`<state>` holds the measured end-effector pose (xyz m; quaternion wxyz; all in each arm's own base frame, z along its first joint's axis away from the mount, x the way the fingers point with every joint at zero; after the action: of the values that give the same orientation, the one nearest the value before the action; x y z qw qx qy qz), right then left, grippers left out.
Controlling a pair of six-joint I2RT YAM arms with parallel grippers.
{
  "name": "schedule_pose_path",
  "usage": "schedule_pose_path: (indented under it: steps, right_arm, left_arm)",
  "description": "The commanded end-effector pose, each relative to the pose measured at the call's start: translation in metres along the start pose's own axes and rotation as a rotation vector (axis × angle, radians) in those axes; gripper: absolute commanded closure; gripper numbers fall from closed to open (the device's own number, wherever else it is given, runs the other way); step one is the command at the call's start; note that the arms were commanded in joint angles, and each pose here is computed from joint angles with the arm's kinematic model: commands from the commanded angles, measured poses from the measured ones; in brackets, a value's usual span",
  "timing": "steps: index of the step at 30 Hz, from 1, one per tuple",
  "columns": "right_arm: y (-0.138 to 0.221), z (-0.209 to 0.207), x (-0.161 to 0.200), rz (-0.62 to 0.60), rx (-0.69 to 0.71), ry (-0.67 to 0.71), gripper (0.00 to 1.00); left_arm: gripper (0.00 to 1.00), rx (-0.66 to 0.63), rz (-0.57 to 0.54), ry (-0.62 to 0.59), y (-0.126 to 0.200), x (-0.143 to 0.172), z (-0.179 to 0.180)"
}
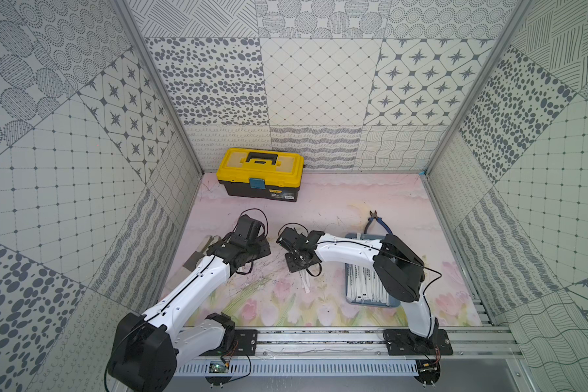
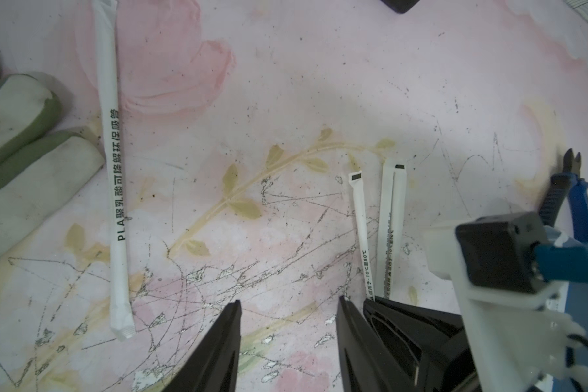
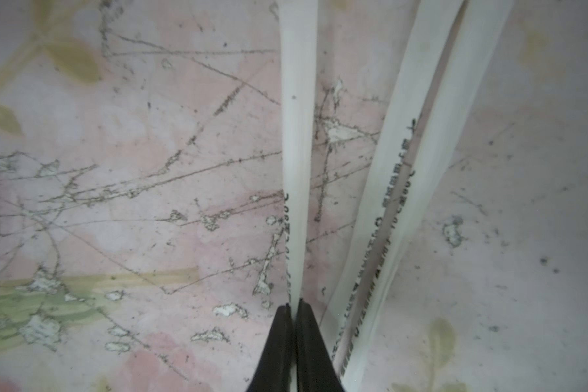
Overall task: Put the straws into the storage box
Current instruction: Pick up the straw from the center of the board, then place the straw in the storage box.
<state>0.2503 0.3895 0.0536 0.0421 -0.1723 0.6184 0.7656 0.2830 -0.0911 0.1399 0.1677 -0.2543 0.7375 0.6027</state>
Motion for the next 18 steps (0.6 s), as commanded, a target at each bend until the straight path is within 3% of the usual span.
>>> schedule_pose_path:
  steps: [1,11,18]
  right_arm:
    - [0.04,0.012,-0.023,-0.1,-0.113,-0.02,0.93]
    - [0.088,-0.029,-0.027,-0.14,-0.197,-0.122,0.95]
    - [0.124,-0.117,-0.017,-0.179,-0.158,-0.29,0.95]
  left_arm:
    - [0.5,-0.003,-0.039,-0.038,0.014,-0.014,-0.001]
    - [0.51,0.118,-0.08,-0.126,0.029,-0.021,-0.055]
    - [0.51,0.222,-0.092,-0.258,0.028,-0.013,-0.126]
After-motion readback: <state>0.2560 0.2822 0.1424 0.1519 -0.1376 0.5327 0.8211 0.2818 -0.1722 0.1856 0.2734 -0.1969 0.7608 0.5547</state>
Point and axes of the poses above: each gripper's point midway between its finger pads, its own y axis back along the fingers, its own z axis along the line the jaws close on, x = y × z, the point moved 1 cm from there along y, back along the fingers, and after that the axes turned 11 degrees about -y, right-handed, at the moved point
